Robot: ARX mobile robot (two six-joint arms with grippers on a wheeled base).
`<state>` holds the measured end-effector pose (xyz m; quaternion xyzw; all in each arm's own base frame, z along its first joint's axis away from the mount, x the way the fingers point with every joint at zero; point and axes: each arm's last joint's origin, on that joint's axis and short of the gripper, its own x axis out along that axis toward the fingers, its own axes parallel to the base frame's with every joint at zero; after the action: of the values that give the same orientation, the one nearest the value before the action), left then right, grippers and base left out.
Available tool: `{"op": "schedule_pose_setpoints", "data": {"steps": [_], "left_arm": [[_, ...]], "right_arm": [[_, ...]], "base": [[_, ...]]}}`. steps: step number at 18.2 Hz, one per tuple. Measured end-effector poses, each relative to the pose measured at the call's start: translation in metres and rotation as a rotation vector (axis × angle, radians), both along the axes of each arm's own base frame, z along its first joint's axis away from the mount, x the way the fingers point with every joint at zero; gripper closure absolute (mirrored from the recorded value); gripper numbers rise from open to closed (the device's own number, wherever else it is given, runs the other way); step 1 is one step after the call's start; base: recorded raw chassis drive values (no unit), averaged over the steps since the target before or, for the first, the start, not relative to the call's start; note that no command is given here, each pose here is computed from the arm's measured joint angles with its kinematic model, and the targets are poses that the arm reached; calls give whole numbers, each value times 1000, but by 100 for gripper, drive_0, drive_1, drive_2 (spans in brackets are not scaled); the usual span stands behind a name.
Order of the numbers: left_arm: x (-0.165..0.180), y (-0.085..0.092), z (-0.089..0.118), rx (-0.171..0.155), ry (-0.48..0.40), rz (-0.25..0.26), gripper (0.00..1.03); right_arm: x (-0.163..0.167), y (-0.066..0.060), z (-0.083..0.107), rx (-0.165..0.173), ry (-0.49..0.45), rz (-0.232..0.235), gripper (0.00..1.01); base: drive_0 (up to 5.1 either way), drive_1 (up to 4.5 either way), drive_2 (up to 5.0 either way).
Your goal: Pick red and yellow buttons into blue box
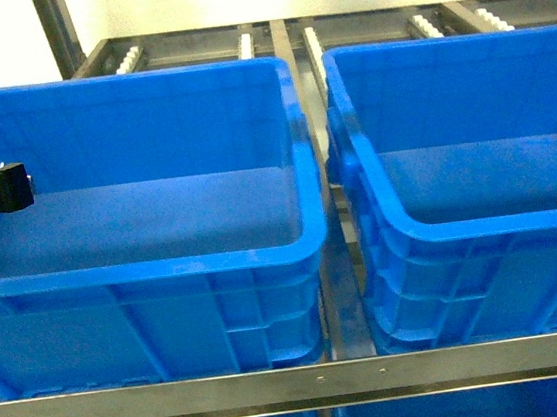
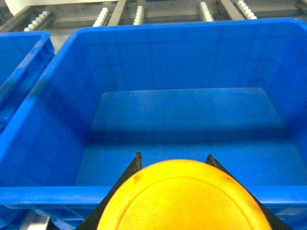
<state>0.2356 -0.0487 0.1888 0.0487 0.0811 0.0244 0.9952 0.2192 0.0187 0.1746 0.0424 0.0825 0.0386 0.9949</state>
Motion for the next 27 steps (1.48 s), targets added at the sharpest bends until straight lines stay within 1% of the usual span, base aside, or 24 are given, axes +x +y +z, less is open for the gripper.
{"op": "schedule_pose_setpoints", "data": {"steps": [12,14,16,19,23,25,27], "left_arm": [[0,0,0,1,3,0,78],[0,-2,0,-2,-1,-17,78],[0,0,0,0,1,-4,78],[0,0,0,1,2,2,78],[0,0,0,1,2,2,78],[-1,-1,1,-3,-9,-9,78],[0,0,0,0,1,1,78]], "right_arm": [[0,0,0,0,-1,0,67],[0,0,0,-1,-1,-7,67],[0,0,0,-1,0,-5,67],[0,0,0,0,0,-2,67],[0,0,0,-1,0,-3,67],[0,0,0,0,-3,-3,67],[0,0,0,0,0,2,67]], "base": [[485,-255,-255],[494,-242,-242],[494,-242,-242],[494,-242,-242],[494,-242,-242],[494,-242,-242],[494,-242,-242]]}}
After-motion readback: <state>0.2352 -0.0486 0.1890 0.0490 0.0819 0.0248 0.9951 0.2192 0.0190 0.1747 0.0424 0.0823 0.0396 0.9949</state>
